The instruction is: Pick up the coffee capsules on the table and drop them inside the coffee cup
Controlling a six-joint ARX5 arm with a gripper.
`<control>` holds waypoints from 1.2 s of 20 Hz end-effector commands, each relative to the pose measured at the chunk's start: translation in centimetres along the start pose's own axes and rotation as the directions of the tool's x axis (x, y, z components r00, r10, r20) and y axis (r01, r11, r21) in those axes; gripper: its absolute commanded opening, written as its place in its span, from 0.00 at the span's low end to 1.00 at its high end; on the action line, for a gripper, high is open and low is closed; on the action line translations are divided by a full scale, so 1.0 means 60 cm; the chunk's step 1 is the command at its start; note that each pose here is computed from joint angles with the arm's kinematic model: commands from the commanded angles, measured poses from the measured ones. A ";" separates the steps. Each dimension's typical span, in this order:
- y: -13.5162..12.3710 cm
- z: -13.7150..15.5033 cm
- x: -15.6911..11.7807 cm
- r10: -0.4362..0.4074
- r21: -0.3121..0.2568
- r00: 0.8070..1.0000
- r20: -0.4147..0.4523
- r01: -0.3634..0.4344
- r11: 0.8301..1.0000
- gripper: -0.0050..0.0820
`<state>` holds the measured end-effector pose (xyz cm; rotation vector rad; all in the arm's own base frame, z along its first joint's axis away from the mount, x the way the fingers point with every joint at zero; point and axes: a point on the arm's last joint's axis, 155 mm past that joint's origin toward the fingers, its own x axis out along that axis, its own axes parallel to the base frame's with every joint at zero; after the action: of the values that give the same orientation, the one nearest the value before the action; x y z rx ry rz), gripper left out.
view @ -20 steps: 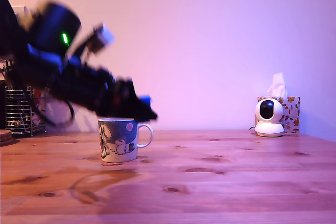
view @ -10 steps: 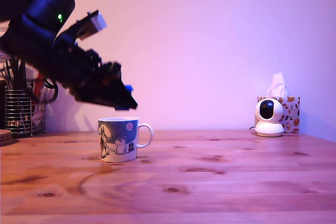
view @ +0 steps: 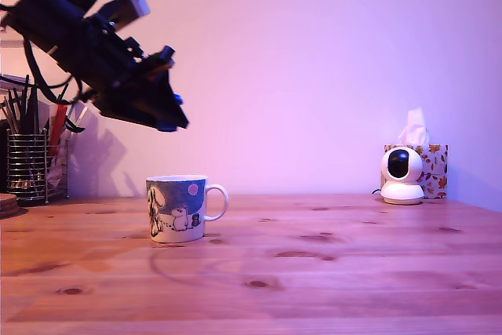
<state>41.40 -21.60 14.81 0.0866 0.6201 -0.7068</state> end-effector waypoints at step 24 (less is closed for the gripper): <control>0.056 -0.046 0.088 0.011 -0.113 0.972 -0.234 -0.039 0.993 0.20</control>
<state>44.97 -21.37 10.20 0.0716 0.8614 -0.6455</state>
